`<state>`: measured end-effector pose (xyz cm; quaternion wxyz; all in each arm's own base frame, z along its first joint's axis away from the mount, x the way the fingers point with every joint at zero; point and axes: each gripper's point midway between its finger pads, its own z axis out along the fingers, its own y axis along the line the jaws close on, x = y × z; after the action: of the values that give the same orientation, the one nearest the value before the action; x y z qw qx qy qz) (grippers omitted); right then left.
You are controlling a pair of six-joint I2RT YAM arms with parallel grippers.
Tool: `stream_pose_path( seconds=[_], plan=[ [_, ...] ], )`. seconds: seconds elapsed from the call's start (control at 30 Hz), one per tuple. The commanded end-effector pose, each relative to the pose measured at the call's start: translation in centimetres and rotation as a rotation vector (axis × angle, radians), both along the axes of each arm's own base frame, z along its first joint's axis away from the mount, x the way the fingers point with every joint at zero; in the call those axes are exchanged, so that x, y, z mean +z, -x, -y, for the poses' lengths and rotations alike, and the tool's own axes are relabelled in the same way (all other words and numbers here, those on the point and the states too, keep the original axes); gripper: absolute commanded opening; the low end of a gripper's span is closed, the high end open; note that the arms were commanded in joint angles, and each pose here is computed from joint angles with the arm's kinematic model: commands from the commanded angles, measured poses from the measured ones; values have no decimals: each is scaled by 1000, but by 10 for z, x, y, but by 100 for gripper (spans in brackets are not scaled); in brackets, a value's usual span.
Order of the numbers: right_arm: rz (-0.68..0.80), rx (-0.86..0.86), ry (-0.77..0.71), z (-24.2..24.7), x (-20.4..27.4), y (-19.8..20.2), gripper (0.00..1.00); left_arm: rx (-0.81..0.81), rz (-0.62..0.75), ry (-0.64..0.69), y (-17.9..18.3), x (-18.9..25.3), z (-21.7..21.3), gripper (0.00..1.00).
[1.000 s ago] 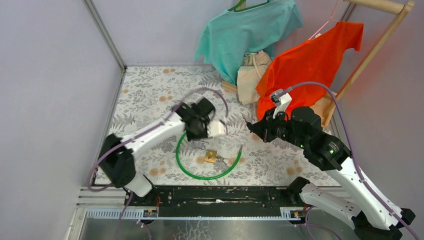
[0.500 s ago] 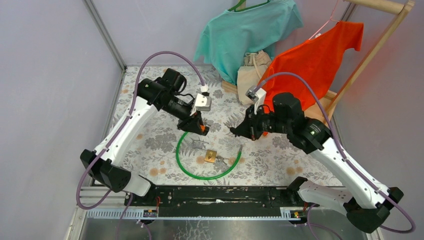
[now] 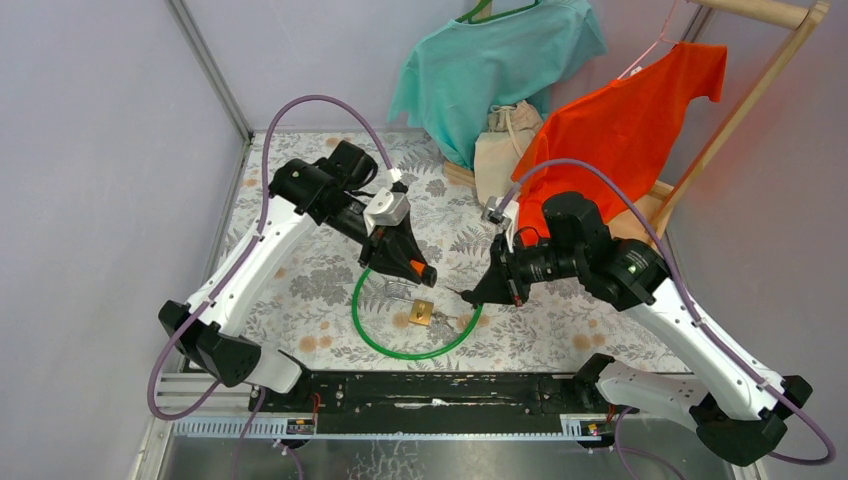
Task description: Unlock with the key
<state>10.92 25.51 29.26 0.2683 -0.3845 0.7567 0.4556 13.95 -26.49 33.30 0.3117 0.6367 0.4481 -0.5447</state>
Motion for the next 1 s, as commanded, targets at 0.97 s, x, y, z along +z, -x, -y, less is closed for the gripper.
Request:
stream_pose_path(
  seconds=[0.97],
  plan=[
    [139, 35, 101, -4, 35, 1, 0, 13, -244, -155, 3, -19, 9, 0]
  ],
)
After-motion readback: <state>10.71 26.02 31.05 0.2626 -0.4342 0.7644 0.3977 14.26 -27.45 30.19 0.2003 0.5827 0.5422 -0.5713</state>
